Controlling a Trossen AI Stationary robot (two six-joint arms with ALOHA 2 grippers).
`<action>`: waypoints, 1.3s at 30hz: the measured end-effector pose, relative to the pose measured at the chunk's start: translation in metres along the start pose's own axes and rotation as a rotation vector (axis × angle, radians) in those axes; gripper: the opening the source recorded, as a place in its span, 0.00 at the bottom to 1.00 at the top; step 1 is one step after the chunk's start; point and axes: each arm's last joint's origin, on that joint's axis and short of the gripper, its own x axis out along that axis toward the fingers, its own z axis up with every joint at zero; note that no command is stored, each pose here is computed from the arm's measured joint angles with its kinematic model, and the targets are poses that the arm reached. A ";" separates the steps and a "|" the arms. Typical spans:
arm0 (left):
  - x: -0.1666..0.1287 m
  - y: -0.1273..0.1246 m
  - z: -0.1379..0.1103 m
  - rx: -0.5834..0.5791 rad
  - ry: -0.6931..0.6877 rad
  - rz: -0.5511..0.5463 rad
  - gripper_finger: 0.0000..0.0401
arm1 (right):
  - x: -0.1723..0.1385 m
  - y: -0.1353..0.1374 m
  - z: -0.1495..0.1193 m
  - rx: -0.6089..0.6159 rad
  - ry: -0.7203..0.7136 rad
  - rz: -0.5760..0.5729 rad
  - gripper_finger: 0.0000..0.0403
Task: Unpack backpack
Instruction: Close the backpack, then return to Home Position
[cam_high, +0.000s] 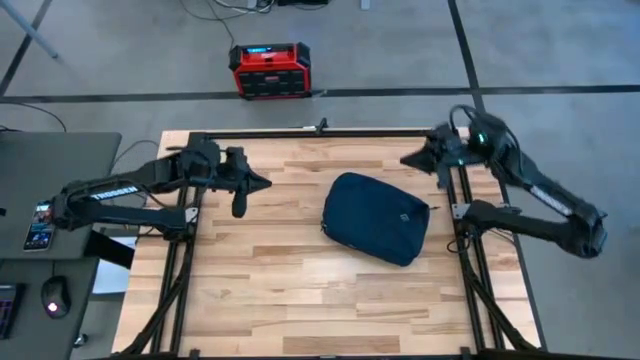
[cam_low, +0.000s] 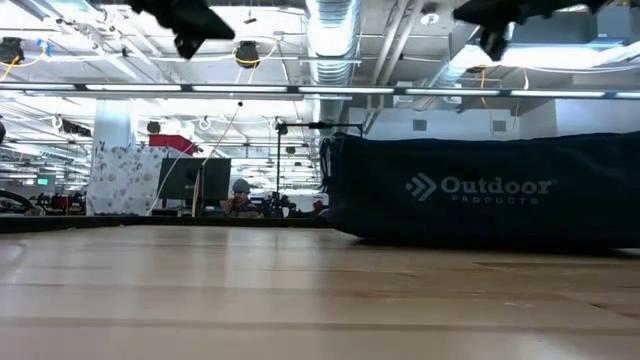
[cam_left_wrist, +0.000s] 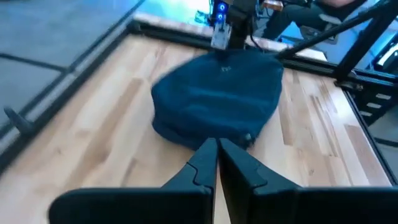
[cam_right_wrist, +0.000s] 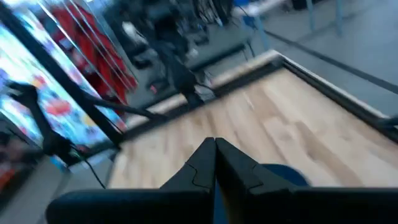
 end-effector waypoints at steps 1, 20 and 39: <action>0.001 0.000 -0.006 -0.020 0.011 0.000 0.00 | -0.004 0.003 -0.010 0.009 -0.029 0.018 0.01; 0.015 -0.005 -0.041 -0.239 -0.013 -0.060 0.00 | 0.019 -0.017 -0.143 -0.037 -0.402 -0.100 0.01; -0.001 -0.004 -0.048 -0.220 0.030 -0.007 0.00 | -0.001 -0.031 -0.185 -0.018 -0.293 -0.279 0.01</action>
